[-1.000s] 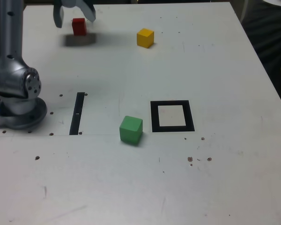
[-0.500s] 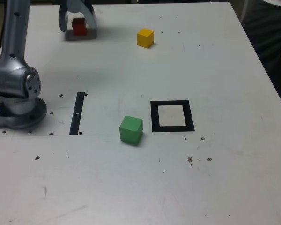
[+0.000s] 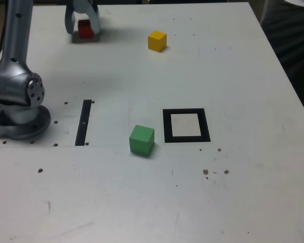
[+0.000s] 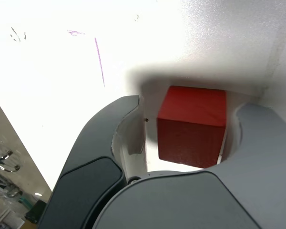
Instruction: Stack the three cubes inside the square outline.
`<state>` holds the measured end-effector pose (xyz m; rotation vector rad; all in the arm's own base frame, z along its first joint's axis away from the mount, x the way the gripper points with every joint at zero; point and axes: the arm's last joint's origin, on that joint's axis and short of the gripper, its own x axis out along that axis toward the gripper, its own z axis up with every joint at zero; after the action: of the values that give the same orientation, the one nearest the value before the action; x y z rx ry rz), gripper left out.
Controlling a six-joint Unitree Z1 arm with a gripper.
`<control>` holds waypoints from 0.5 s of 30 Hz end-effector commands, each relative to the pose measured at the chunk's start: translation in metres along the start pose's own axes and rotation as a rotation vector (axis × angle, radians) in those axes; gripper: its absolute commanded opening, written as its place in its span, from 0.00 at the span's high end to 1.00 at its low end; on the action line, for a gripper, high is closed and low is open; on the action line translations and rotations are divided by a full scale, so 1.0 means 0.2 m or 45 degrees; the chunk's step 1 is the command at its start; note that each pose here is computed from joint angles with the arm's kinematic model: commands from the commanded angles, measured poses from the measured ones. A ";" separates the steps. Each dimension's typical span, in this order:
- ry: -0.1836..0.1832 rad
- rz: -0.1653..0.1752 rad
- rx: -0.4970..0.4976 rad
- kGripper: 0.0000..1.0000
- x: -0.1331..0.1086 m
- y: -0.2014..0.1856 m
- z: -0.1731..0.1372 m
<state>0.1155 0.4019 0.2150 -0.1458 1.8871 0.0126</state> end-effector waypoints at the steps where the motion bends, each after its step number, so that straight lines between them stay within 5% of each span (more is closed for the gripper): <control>1: -0.001 -0.003 0.001 0.72 0.01 0.01 0.00; 15: -0.005 -0.001 0.003 0.72 0.00 0.00 0.00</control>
<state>0.1157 0.4020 0.2148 -0.1452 1.8837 0.0140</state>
